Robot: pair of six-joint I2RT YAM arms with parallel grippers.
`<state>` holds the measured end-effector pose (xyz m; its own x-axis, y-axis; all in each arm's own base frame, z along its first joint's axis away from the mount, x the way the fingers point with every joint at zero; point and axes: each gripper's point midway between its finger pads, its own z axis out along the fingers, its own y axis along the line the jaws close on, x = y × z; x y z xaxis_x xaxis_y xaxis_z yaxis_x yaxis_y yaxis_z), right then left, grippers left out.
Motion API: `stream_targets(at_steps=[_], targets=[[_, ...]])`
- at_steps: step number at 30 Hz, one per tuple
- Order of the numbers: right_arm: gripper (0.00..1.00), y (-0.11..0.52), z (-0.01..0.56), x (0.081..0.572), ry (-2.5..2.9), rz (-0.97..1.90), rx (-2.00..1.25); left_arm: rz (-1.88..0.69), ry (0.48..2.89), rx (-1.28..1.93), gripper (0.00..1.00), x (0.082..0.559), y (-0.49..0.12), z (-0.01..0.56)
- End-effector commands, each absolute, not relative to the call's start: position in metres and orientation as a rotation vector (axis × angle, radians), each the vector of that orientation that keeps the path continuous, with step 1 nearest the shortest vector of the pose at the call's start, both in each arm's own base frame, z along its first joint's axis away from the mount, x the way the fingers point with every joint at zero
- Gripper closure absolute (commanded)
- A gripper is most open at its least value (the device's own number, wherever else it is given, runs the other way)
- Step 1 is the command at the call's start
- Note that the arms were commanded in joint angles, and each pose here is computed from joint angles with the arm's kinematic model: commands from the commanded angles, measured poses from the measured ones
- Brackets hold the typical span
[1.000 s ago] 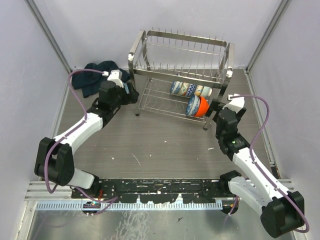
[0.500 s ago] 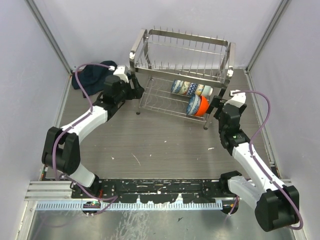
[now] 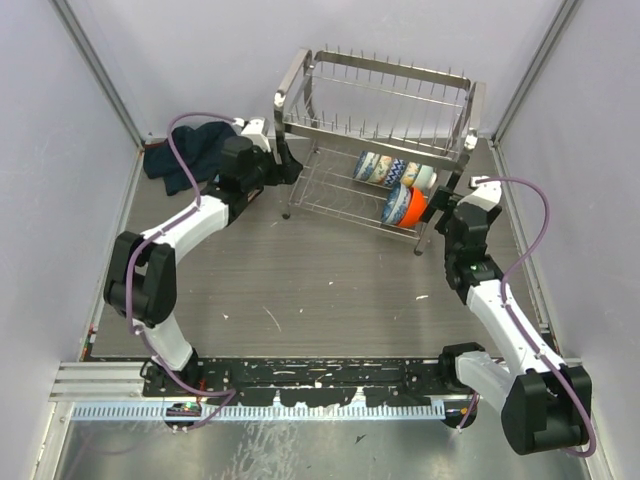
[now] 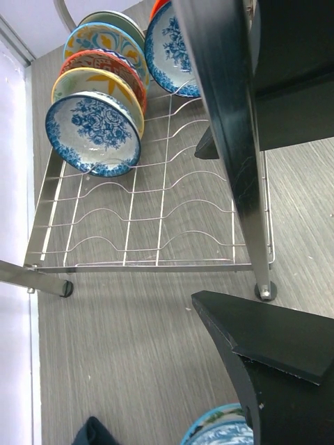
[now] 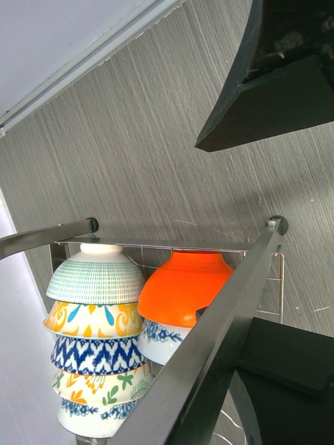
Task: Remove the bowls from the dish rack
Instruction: Move the dish rack to the center of the board, then pick up the bowl from the dish rack.
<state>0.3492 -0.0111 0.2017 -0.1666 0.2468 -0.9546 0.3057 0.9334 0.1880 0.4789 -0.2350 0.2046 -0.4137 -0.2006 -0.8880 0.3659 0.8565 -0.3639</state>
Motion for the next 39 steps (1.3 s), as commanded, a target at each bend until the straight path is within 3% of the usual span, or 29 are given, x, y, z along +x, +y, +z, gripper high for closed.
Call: stream_targets(at_steps=[1, 9, 25, 34, 39], targets=[[0.00, -0.038, 0.234, 0.352, 1.643, -0.122, 0.512, -0.657, 1.846, 0.124, 0.16, 0.493, -0.248, 0.221], [0.00, -0.039, 0.238, 0.352, 1.636, -0.120, 0.508, -0.641, 1.857, 0.121, 0.16, 0.501, -0.252, 0.217], [0.00, -0.024, 0.253, 0.345, 1.628, -0.024, 0.444, -0.282, 1.891, -0.088, 0.13, 0.470, -0.167, 0.225], [0.00, -0.019, 0.275, 0.319, 1.577, 0.038, 0.441, -0.404, 1.830, -0.093, 0.13, 0.413, -0.169, 0.248], [0.00, -0.015, 0.283, 0.297, 1.539, 0.089, 0.440, -0.518, 1.801, -0.013, 0.13, 0.369, -0.201, 0.261]])
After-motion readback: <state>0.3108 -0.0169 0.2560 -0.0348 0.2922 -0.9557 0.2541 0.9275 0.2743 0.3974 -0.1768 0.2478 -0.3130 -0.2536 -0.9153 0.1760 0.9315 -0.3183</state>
